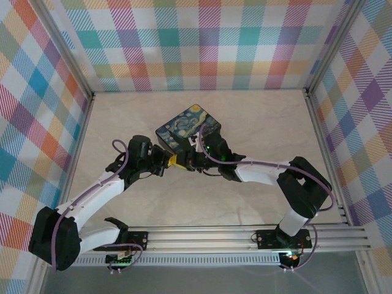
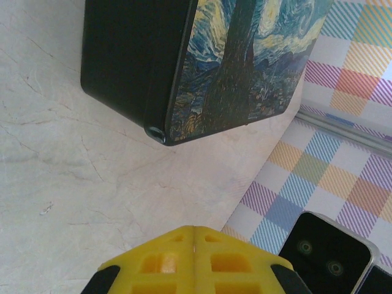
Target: Unlock a padlock with a key
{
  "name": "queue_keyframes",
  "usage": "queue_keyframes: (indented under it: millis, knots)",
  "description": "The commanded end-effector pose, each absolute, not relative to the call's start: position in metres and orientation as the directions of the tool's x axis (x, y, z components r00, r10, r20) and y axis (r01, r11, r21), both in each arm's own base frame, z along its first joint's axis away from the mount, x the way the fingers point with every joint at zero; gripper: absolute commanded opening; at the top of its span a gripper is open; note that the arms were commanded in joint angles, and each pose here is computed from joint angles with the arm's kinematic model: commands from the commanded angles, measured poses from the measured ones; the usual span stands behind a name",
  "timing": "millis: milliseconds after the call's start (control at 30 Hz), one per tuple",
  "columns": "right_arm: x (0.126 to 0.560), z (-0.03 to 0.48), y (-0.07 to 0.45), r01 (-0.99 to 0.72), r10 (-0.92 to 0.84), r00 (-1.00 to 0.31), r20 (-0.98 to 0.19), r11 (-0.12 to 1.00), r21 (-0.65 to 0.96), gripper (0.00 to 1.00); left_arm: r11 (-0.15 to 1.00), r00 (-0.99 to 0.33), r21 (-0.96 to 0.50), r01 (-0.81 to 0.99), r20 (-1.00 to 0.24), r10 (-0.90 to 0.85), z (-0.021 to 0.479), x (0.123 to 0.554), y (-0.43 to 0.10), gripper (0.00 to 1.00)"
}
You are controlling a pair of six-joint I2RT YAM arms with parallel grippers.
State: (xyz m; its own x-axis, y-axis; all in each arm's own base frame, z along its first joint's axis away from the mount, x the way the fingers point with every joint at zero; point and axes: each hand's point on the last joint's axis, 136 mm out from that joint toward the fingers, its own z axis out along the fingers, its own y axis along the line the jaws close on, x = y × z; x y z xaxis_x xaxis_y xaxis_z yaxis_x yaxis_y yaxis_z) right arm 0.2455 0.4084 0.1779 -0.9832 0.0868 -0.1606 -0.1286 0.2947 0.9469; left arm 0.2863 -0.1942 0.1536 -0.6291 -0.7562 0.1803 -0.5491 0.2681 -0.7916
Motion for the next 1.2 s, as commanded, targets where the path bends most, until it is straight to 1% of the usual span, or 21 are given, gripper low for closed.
queue_keyframes:
  millis: [0, 133, 167, 267, 400, 500, 533, 633, 700, 767, 833, 900, 1033, 1167]
  knots:
    - [0.252, 0.186, 0.410, -0.160, 0.114, -0.974, -0.194, 0.251, 0.955, 0.06, 0.272, -0.667, -0.816, -0.510, 0.175, -0.724, 0.170, 0.284, -0.200, 0.00]
    - [0.251, 0.181, 0.405, -0.187, 0.113, -0.967, -0.227, 0.288, 0.939, 0.01, 0.327, -0.653, -0.780, -0.533, 0.134, -0.745, 0.165, 0.280, -0.190, 0.00]
    - [0.251, 0.177, 0.402, -0.188, 0.117, -0.966, -0.232, 0.301, 0.935, 0.00, 0.336, -0.654, -0.777, -0.532, 0.125, -0.746, 0.165, 0.279, -0.188, 0.03]
    - [0.251, 0.167, 0.395, -0.189, 0.121, -0.963, -0.240, 0.329, 0.925, 0.00, 0.351, -0.659, -0.779, -0.520, 0.105, -0.745, 0.167, 0.279, -0.186, 0.15]
    - [0.250, 0.157, 0.387, -0.196, 0.119, -0.961, -0.250, 0.347, 0.917, 0.00, 0.355, -0.660, -0.781, -0.514, 0.096, -0.745, 0.168, 0.280, -0.186, 0.29]
    - [0.248, 0.149, 0.381, -0.212, 0.108, -0.957, -0.268, 0.368, 0.905, 0.00, 0.369, -0.661, -0.761, -0.533, 0.102, -0.743, 0.162, 0.276, -0.184, 0.42]
    - [0.246, 0.146, 0.379, -0.225, 0.097, -0.955, -0.281, 0.381, 0.897, 0.00, 0.375, -0.660, -0.754, -0.539, 0.101, -0.744, 0.160, 0.275, -0.182, 0.44]
    - [0.238, 0.147, 0.374, -0.318, 0.028, -0.934, -0.356, 0.390, 0.864, 0.00, 0.403, -0.670, -0.746, -0.531, 0.078, -0.738, 0.157, 0.275, -0.178, 0.46]
    - [0.229, 0.149, 0.370, -0.415, -0.048, -0.901, -0.431, 0.388, 0.823, 0.00, 0.447, -0.717, -0.758, -0.475, 0.038, -0.696, 0.161, 0.278, -0.182, 0.45]
    - [0.221, 0.152, 0.364, -0.491, -0.123, -0.866, -0.484, 0.390, 0.779, 0.00, 0.521, -0.804, -0.768, -0.373, -0.014, -0.595, 0.170, 0.280, -0.194, 0.44]
    - [0.213, 0.154, 0.358, -0.553, -0.199, -0.831, -0.519, 0.384, 0.739, 0.00, 0.595, -0.887, -0.763, -0.251, -0.064, -0.457, 0.180, 0.278, -0.207, 0.44]
    - [0.207, 0.158, 0.354, -0.600, -0.252, -0.800, -0.544, 0.366, 0.711, 0.00, 0.625, -0.929, -0.764, -0.159, -0.099, -0.357, 0.186, 0.275, -0.216, 0.44]
    - [0.202, 0.166, 0.347, -0.653, -0.302, -0.757, -0.579, 0.344, 0.675, 0.00, 0.604, -0.959, -0.796, -0.036, -0.143, -0.246, 0.198, 0.273, -0.230, 0.44]
    - [0.204, 0.172, 0.344, -0.672, -0.297, -0.740, -0.603, 0.341, 0.657, 0.00, 0.607, -0.967, -0.794, -0.038, -0.124, -0.224, 0.192, 0.272, -0.233, 0.43]
